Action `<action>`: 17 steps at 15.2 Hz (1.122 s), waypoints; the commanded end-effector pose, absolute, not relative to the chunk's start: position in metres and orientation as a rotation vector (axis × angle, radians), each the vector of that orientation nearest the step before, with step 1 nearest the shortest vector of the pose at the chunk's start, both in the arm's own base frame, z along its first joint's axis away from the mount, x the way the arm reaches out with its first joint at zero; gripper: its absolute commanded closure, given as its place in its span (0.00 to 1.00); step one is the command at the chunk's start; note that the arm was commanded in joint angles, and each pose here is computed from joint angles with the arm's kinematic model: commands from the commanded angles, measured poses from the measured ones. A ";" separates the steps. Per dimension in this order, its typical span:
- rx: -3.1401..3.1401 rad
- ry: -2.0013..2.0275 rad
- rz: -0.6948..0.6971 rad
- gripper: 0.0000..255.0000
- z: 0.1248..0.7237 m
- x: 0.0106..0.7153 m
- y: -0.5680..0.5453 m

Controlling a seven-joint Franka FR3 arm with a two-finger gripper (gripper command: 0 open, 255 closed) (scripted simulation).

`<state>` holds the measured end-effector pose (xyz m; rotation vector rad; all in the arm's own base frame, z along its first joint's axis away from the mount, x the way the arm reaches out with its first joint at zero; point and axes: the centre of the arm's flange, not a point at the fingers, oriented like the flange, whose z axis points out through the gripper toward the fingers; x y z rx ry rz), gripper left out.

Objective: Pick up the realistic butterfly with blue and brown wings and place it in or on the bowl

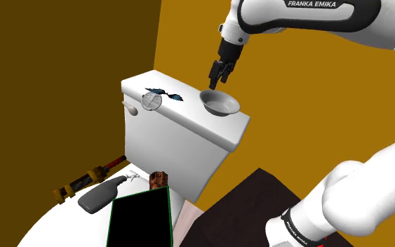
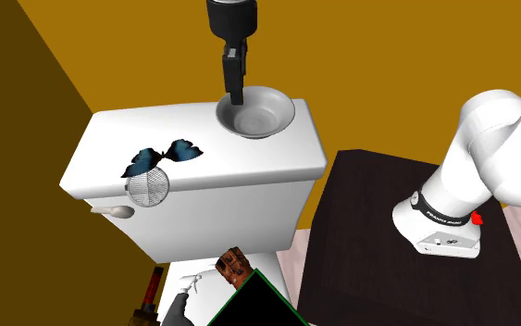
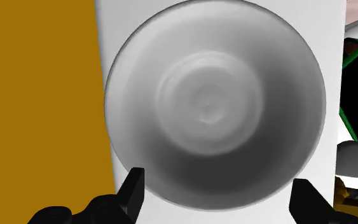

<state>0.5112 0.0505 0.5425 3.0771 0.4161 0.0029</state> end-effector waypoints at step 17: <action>3.030 0.894 -0.032 0.00 0.508 0.663 0.139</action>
